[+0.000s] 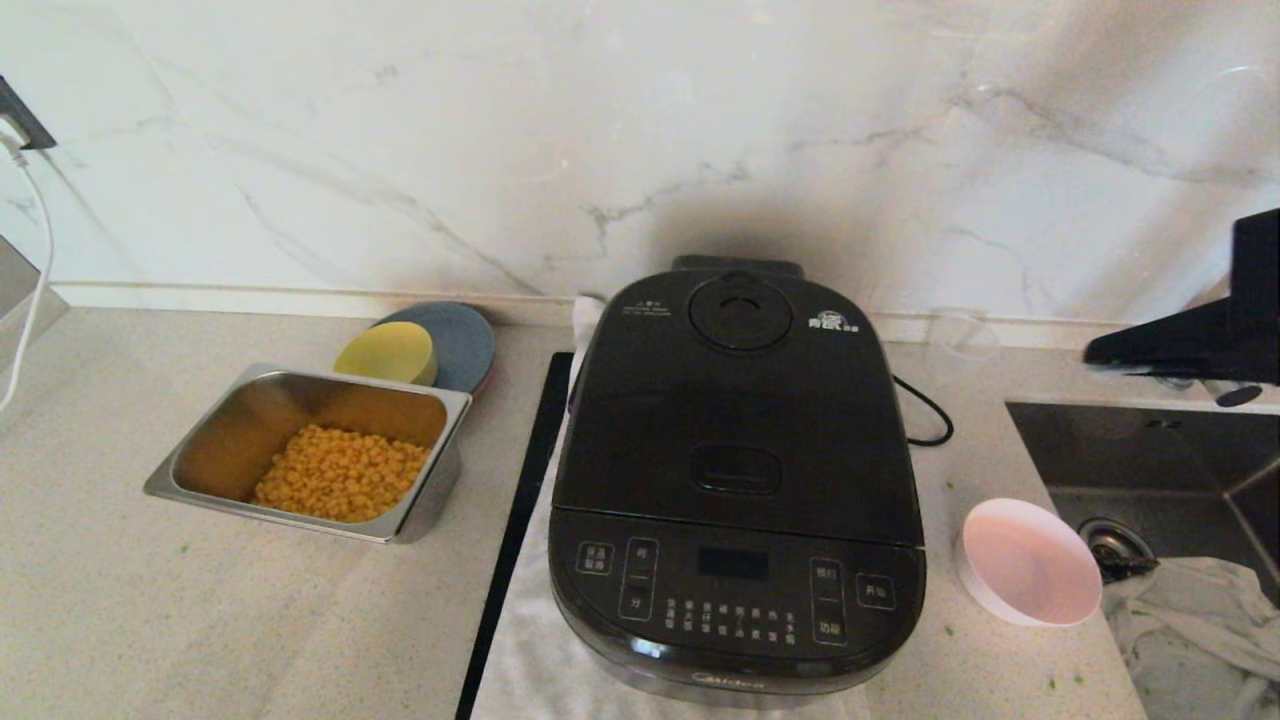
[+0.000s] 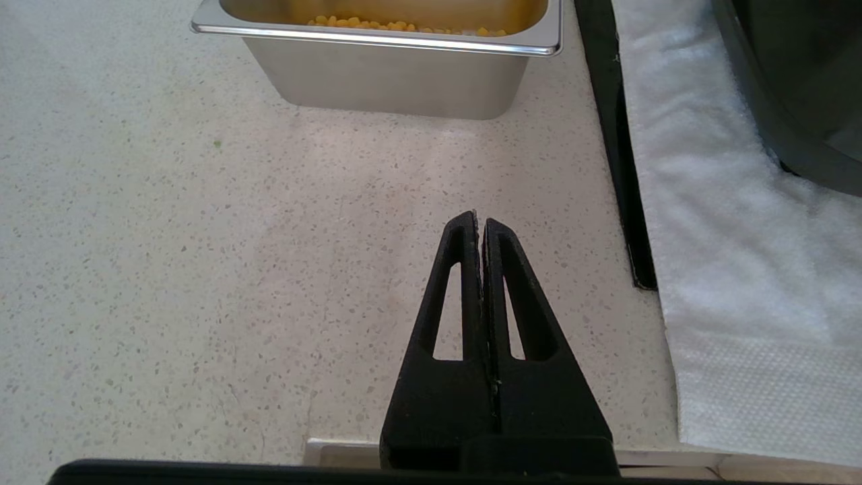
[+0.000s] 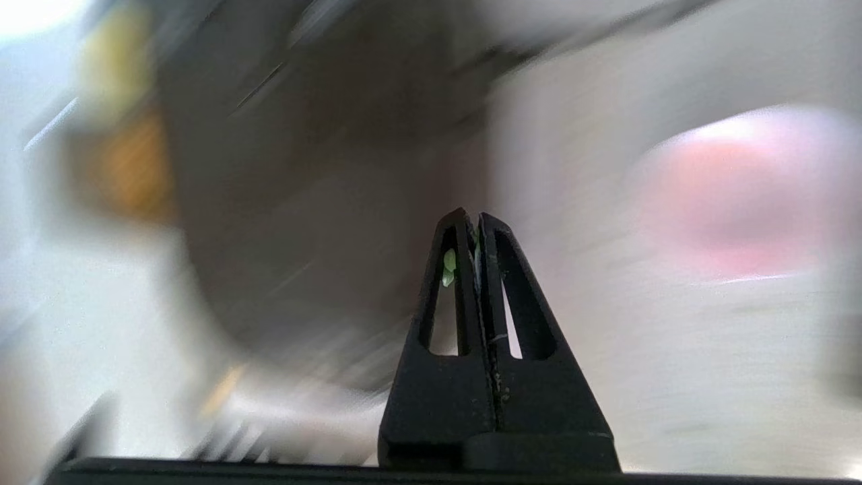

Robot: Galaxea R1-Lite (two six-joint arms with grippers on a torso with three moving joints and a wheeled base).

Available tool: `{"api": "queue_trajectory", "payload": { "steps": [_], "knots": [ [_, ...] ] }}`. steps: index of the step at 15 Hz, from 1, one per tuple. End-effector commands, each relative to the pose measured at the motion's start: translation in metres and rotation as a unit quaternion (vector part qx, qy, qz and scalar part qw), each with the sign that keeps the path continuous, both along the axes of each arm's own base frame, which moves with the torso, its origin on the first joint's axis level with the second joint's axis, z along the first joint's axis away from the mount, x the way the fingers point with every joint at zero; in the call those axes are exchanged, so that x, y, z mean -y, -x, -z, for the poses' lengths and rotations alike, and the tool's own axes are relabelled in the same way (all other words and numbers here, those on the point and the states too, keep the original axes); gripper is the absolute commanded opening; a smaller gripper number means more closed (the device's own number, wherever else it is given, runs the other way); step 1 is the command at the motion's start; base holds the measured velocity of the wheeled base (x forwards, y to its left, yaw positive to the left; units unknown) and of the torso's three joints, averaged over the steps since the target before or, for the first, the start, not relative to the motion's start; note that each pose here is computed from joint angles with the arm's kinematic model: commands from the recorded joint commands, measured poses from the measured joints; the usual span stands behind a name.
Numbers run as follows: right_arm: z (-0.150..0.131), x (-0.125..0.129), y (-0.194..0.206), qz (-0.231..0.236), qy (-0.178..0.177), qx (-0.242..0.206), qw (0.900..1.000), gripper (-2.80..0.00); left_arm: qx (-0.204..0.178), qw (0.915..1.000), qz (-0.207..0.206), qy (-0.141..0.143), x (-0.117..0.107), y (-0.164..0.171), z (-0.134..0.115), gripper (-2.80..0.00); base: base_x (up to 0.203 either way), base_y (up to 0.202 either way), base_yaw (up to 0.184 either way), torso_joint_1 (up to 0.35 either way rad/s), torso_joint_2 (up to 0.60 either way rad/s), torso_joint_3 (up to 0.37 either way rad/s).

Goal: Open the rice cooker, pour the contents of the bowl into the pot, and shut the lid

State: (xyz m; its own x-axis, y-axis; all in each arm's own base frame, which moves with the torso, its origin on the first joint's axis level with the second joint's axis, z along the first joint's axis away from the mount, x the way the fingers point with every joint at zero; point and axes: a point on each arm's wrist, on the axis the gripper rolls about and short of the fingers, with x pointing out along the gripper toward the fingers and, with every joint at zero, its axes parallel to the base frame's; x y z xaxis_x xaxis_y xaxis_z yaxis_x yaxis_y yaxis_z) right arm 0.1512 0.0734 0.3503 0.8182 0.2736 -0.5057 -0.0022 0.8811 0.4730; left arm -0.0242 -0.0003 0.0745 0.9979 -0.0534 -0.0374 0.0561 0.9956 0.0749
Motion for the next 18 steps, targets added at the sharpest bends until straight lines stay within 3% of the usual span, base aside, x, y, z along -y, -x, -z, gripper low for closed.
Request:
{"api": "queue_trajectory", "payload": {
  "steps": [1, 3, 6, 10, 12, 15, 18],
  "knots": [
    [-0.015, 0.032, 0.039, 0.122, 0.051, 0.069, 0.989, -2.8, 0.0, 1.0, 0.0, 0.0, 0.0, 0.0, 0.0, -2.8, 0.0, 0.0, 0.0, 0.0, 0.0, 0.0],
    [-0.005, 0.054, 0.077, 0.191, 0.115, 0.084, 0.971, -2.8, 0.0, 1.0, 0.0, 0.0, 0.0, 0.0, 0.0, -2.8, 0.0, 0.0, 0.0, 0.0, 0.0, 0.0],
    [0.04, 0.08, 0.125, 0.282, 0.193, 0.064, 0.938, -2.8, 0.0, 1.0, 0.0, 0.0, 0.0, 0.0, 0.0, -2.8, 0.0, 0.0, 0.0, 0.0, 0.0, 0.0],
    [0.095, 0.094, 0.192, 0.359, 0.228, 0.092, 0.901, -2.8, 0.0, 1.0, 0.0, 0.0, 0.0, 0.0, 0.0, -2.8, 0.0, 0.0, 0.0, 0.0, 0.0, 0.0],
    [0.124, 0.093, 0.219, 0.376, 0.246, 0.124, 0.885, -2.8, 0.0, 1.0, 0.0, 0.0, 0.0, 0.0, 0.0, -2.8, 0.0, 0.0, 0.0, 0.0, 0.0, 0.0],
    [0.165, 0.088, 0.245, 0.34, 0.252, 0.203, 0.883, -2.8, 0.0, 1.0, 0.0, 0.0, 0.0, 0.0, 0.0, -2.8, 0.0, 0.0, 0.0, 0.0, 0.0, 0.0],
    [0.209, 0.084, 0.228, 0.281, 0.276, 0.213, 0.894, -2.8, 0.0, 1.0, 0.0, 0.0, 0.0, 0.0, 0.0, -2.8, 0.0, 0.0, 0.0, 0.0, 0.0, 0.0]
  ]
}}
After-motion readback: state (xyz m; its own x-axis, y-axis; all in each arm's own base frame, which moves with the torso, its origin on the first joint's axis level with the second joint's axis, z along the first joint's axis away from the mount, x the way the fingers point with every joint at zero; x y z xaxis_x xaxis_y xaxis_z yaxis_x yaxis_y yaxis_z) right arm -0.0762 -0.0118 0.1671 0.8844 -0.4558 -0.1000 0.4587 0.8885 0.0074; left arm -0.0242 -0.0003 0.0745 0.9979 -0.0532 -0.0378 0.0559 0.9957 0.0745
